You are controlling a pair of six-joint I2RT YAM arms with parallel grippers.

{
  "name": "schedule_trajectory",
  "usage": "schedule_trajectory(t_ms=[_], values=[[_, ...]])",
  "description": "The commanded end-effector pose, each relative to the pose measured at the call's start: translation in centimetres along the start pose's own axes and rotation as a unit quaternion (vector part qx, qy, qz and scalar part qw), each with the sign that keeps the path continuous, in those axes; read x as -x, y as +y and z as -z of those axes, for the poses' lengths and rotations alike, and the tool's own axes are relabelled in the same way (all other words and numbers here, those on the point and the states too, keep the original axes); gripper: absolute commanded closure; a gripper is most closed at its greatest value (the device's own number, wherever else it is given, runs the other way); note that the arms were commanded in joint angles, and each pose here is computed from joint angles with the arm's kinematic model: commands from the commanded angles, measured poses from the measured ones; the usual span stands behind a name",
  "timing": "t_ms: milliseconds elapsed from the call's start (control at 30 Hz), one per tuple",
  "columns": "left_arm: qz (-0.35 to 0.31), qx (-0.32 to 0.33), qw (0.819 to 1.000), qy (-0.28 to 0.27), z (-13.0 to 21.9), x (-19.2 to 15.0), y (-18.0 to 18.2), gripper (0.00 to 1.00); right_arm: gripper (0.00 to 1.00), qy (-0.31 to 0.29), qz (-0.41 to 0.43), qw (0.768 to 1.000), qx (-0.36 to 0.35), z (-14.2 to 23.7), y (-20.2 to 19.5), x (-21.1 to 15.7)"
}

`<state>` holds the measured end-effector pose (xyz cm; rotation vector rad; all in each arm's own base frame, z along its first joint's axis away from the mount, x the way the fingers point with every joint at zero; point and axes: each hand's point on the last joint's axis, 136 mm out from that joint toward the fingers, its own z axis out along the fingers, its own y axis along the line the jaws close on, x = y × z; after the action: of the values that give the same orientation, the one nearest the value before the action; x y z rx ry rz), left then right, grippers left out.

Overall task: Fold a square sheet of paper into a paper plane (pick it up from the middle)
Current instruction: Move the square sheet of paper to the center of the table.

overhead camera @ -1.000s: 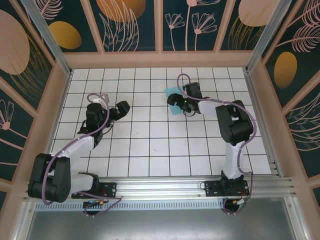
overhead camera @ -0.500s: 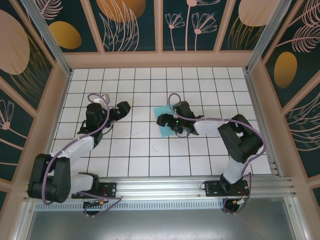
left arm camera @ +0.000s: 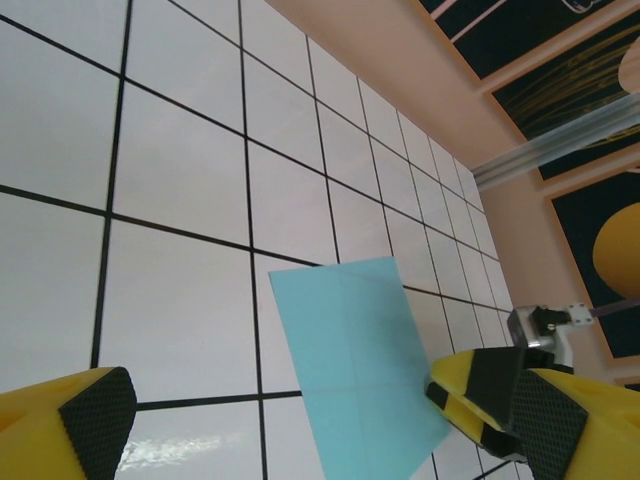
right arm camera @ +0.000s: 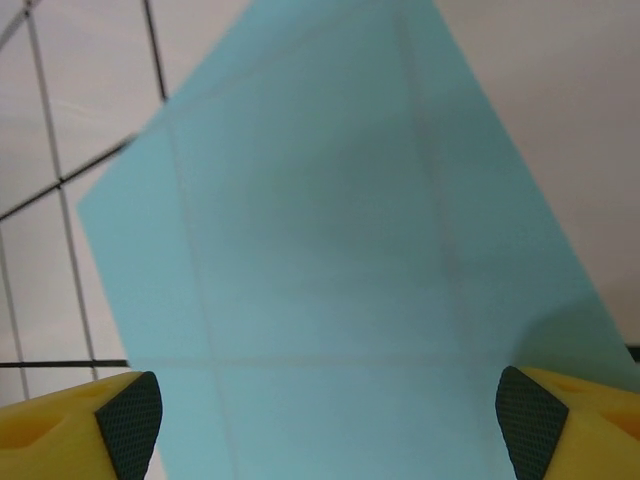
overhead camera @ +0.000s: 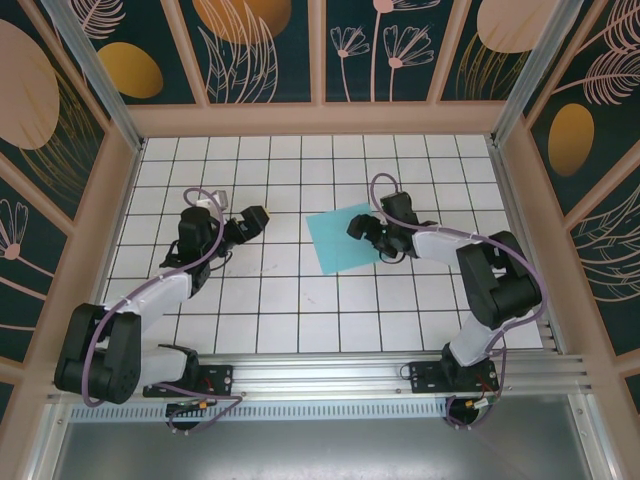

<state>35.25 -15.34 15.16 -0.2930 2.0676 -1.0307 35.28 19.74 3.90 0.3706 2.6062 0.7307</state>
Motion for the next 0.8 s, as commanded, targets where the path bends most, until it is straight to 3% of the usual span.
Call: schedule_trajectory(t_ms=[0, 300, 467, 600, 667, 767], values=[[0.008, -0.014, 1.000, 0.017, -0.6, -1.0, -0.6, 0.02, 0.10, 0.016, -0.011, 0.999, -0.028, 0.5, -1.9, -1.8], [0.004, -0.002, 1.000, 0.018, -0.6, -1.2, -0.2, 0.01, 0.10, 0.026, -0.050, 0.998, -0.016, 2.1, -1.9, -7.2], [-0.003, 0.004, 1.000, 0.024, -1.0, -0.9, -0.4, 0.02, 0.10, -0.002, -0.010, 1.000, 0.014, 4.6, 1.8, -5.3], [-0.009, 0.011, 0.999, 0.034, -1.2, -1.0, -0.4, 0.02, 0.03, -0.022, 0.087, 0.993, -0.072, 5.7, 1.8, -2.5], [-0.004, 0.013, 0.999, 0.031, -1.3, -1.3, -0.5, 0.01, 0.01, 0.000, 0.137, 0.981, -0.137, 4.9, 0.5, -1.9], [0.011, -0.004, 0.999, 0.041, -2.3, -3.3, -1.8, 0.01, 0.01, 0.034, 0.191, 0.965, -0.179, 3.2, 0.9, -2.1]])
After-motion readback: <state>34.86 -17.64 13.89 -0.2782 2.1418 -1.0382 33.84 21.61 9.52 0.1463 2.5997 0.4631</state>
